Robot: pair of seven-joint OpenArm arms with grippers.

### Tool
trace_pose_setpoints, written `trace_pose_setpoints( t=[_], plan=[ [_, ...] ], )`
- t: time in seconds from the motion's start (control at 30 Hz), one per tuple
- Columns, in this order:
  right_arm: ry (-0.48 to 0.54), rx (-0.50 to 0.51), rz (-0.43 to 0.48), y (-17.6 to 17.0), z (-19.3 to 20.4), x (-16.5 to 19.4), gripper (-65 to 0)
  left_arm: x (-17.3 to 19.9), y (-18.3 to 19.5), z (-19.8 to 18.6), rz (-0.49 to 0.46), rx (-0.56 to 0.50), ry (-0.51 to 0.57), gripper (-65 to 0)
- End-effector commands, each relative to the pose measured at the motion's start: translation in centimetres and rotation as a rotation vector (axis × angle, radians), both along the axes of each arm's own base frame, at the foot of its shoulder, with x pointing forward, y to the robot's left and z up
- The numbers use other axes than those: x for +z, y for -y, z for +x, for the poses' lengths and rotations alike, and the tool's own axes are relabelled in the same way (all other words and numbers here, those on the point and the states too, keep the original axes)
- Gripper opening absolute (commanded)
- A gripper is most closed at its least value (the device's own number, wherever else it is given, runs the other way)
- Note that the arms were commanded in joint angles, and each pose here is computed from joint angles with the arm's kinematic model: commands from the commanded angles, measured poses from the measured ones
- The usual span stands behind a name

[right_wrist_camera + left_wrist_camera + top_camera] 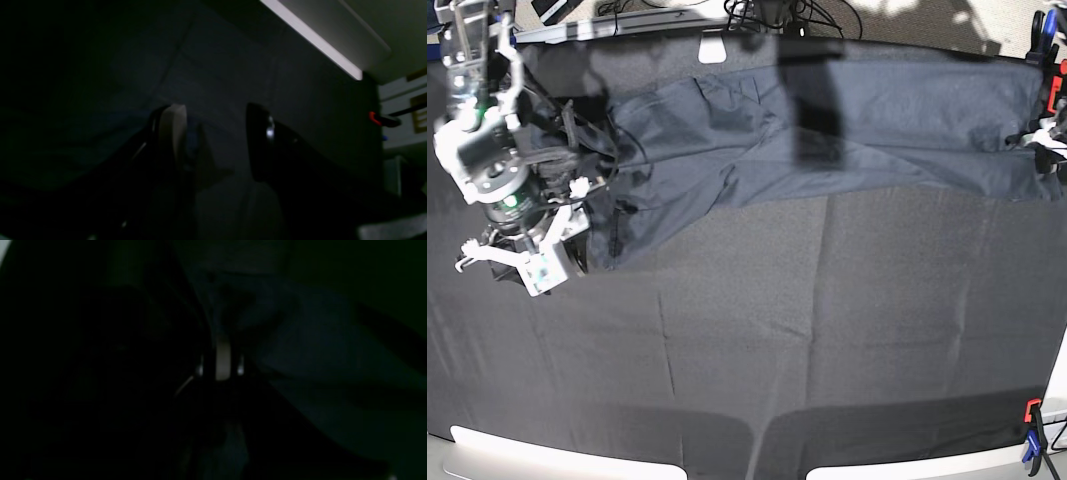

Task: Layout the t-shirt on the table in an organized manner, then fold the t-shirt properly
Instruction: 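Grasp the shirt end with the right gripper, left gripper grasps opposite end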

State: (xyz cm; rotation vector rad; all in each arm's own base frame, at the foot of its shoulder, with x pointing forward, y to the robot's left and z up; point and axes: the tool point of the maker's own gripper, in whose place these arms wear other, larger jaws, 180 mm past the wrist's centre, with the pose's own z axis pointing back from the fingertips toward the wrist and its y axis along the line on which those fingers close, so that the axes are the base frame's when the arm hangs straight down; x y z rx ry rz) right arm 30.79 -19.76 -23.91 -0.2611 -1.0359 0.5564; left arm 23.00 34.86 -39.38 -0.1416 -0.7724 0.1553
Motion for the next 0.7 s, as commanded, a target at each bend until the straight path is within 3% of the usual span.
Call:
trace_pose_setpoints(
  t=[0.0,0.17,0.33,0.67],
  plan=[
    [0.046,0.009,0.001,0.0,0.4,1.3,-36.8,0.9,-0.4,0.1,0.011,-0.013,0.017,-57.3],
    [0.046,0.008,0.001,0.0,0.4,1.3,-36.8,-0.4,-0.4,-2.2,0.011,-0.013,-0.041,-42.9],
    [0.044,0.008,0.001,0.0,0.4,1.3,-36.8,-0.9,-0.8,-2.5,-0.005,0.01,-0.026,-42.6],
    [0.036,0.003,-0.002,0.1,0.3,1.1,-36.8,-1.6,0.5,-1.4,-0.256,0.074,0.072,-42.6]
  ],
)
